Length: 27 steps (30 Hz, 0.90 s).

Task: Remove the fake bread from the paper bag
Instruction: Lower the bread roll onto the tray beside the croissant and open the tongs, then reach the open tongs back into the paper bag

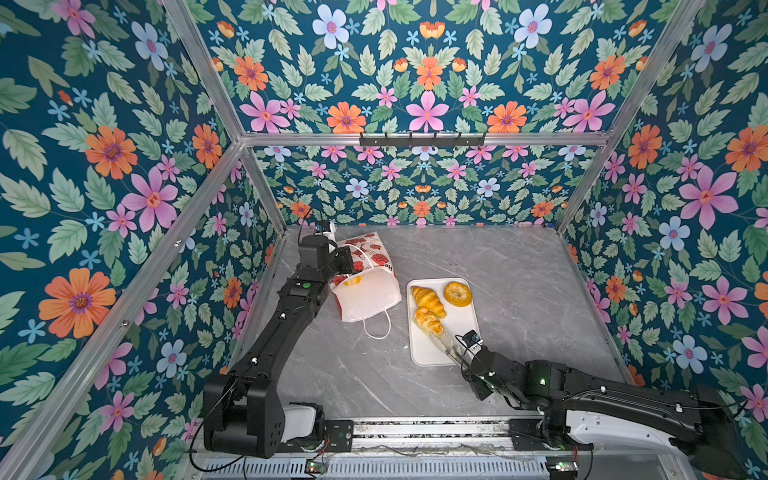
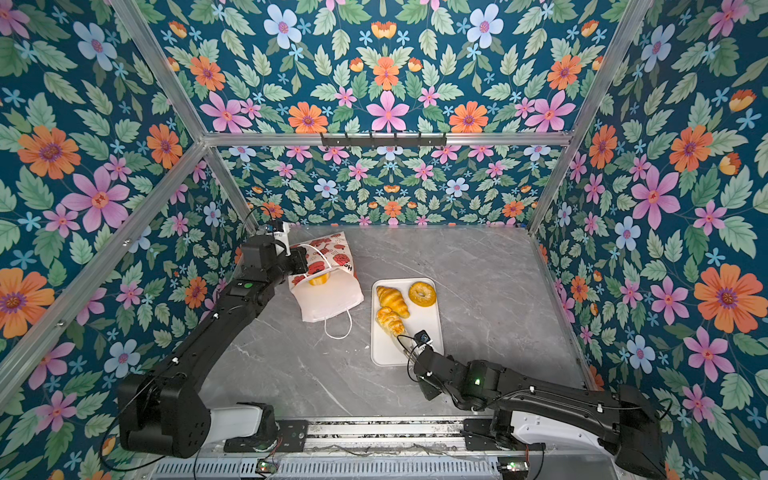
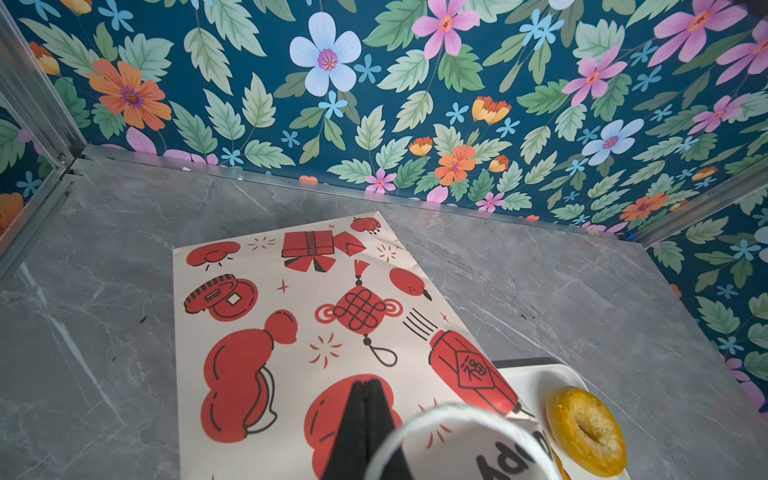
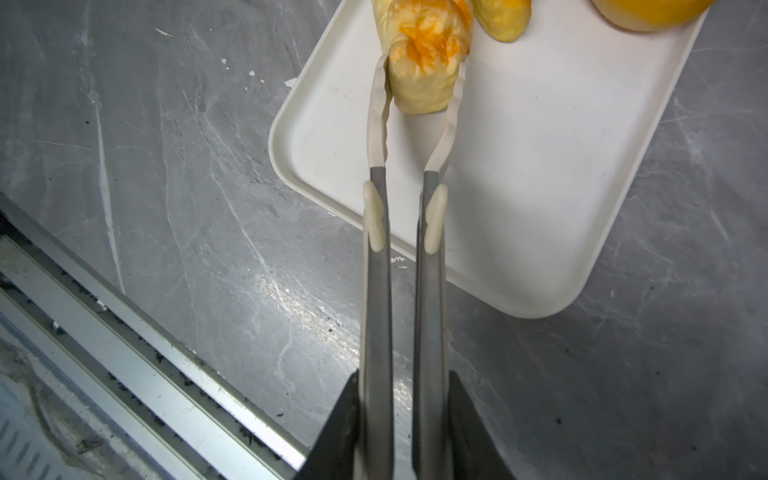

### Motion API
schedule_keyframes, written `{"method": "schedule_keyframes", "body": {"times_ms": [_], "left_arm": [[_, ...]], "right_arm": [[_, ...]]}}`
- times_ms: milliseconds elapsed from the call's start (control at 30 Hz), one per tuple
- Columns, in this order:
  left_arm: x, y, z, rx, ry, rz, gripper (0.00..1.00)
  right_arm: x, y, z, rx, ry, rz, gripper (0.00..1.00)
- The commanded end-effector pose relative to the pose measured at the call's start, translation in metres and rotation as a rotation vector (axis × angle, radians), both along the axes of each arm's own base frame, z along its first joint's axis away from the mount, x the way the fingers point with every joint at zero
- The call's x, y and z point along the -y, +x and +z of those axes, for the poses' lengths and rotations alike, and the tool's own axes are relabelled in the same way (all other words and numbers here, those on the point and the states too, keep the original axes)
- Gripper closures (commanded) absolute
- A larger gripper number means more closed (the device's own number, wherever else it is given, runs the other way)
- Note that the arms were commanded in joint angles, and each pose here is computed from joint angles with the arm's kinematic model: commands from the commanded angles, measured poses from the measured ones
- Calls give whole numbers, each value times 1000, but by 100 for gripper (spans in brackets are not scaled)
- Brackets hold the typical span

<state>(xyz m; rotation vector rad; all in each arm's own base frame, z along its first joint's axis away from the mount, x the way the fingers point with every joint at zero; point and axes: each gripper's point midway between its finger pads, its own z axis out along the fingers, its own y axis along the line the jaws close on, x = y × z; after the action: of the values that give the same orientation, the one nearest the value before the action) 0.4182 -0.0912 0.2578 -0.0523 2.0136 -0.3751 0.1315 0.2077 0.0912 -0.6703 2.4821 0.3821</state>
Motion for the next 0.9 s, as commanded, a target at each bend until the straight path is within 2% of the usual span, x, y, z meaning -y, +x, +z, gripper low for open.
{"method": "schedule_keyframes", "body": {"times_ms": [0, 200, 333, 600, 867], "left_arm": [[1, 2, 7, 29, 0, -4, 100], [1, 2, 8, 31, 0, -3, 100], [1, 3, 8, 30, -1, -4, 100], [1, 4, 7, 29, 1, -2, 100], [2, 6, 7, 28, -2, -7, 100]], "right_arm": [[-5, -2, 3, -8, 29, 10, 66], [-6, -2, 7, -3, 41, 17, 57], [-1, 1, 12, 20, 34, 1, 57], [0, 10, 52, 146, 82, 29, 59], [-42, 25, 82, 248, 97, 151, 59]]}}
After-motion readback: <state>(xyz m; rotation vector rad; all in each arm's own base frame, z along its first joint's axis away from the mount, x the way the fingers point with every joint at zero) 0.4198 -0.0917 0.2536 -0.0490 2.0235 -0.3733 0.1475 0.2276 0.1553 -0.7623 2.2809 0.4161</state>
